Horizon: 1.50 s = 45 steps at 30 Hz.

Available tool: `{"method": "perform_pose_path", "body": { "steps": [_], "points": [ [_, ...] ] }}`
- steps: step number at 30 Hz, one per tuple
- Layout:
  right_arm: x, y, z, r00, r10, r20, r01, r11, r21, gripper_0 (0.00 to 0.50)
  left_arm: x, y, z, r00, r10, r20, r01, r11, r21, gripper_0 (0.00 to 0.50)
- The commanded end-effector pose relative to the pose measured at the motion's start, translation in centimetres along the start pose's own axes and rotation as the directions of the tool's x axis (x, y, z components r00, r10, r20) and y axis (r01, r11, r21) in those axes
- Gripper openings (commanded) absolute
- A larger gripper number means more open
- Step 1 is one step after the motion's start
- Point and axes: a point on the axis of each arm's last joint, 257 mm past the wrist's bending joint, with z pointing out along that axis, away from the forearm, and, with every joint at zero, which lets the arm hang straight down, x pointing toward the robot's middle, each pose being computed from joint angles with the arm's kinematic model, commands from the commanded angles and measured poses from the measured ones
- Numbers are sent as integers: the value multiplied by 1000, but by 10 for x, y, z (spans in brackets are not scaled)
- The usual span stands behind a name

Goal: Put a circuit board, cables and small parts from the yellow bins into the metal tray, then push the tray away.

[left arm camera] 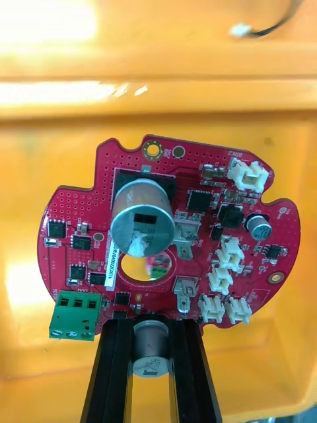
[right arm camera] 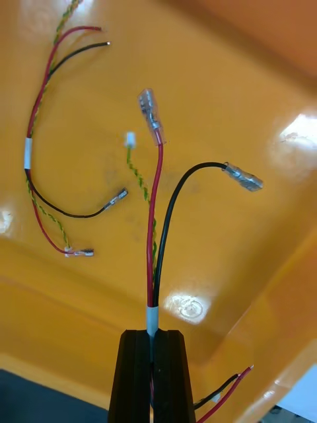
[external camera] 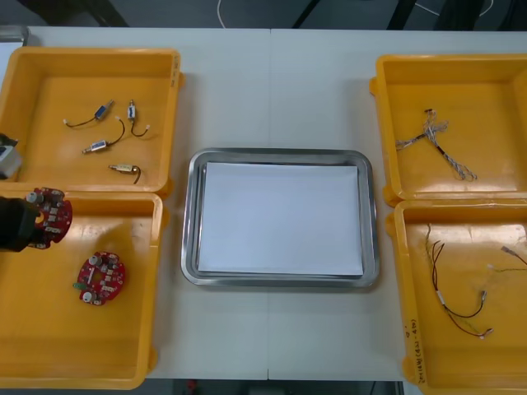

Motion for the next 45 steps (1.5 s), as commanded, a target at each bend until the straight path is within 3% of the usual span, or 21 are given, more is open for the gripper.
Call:
{"method": "perform_pose_path", "body": {
  "steps": [1, 6, 10, 14, 19, 24, 37, 45],
  "points": [
    [-27, -11, -32, 999, -29, 26, 27, 998, 64, 0, -19, -33, -21, 999, -38, 31, 39, 999, -33, 1],
    [-38, -5, -47, 1000, -2, 12, 1, 996, 89, 0, -25, -66, -19, 999, -37, 34, 37, 999, -22, 0],
    [-61, -2, -60, 998, 3, 67, -12, 991, 137, 0, -30, -95, -14, 999, -33, 34, 34, 999, -26, 0],
    [-81, 4, -68, 993, 14, 116, -31, 988, 150, 0, -34, -127, -7, 998, -40, 38, 41, 999, -19, 1],
    [-94, 7, -74, 989, 9, 148, -31, 988, 150, 0, -37, -165, 4, 998, -40, 54, 39, 999, 16, 0],
    [-98, 11, -72, 990, -13, 142, -8, 989, 145, 0, -32, -198, 17, 998, -4, 59, 1, 999, 54, 0],
    [-115, 21, -76, 984, -62, 167, 40, 991, 131, 0, -32, -246, 60, 998, 44, 50, -49, 994, 102, 2],
    [-119, 27, -75, 982, -84, 171, 65, 991, 116, 0, -39, -268, 92, 997, 51, 58, -58, 992, 112, 0]
  ]
}}
